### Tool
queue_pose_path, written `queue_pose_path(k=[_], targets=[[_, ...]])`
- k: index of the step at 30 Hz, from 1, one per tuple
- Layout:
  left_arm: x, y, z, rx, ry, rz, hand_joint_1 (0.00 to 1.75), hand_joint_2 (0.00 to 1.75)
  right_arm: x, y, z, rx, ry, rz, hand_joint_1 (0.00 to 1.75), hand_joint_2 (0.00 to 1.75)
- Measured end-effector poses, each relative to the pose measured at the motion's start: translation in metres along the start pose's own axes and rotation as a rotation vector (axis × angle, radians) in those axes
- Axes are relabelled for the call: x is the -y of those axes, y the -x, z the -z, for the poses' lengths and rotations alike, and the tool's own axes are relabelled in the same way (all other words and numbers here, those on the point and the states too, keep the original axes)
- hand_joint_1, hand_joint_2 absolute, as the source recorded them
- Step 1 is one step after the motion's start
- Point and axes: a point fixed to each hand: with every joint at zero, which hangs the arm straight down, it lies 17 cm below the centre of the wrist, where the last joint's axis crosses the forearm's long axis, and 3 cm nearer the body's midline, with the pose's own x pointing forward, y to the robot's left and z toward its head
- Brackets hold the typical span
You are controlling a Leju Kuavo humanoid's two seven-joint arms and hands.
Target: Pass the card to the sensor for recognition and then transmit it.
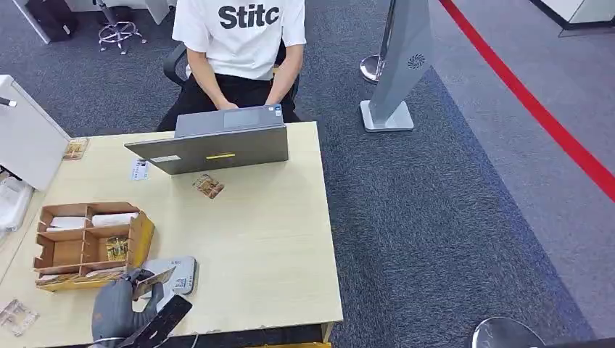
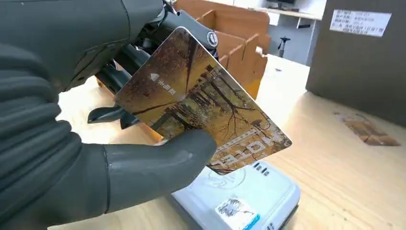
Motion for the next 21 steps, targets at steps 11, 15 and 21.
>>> queue_pose_path(k=[11,15,21], targets=[[0.014,0.016,-0.005,-0.042,0.030,0.004,1.75,1.75,0.001,0.000,0.000,0.001,0.000,-0.002,0.00,1.75],[0.015,0.017,-0.003,-0.044,0.031,0.004,1.75,1.75,0.001,0.000,0.000,0.000,0.001,-0.002,0.00,1.75],[0.016,0.017,-0.003,-0.046,0.031,0.002,1.75,1.75,0.001,0.000,0.000,0.000,0.001,-0.002,0.00,1.75]])
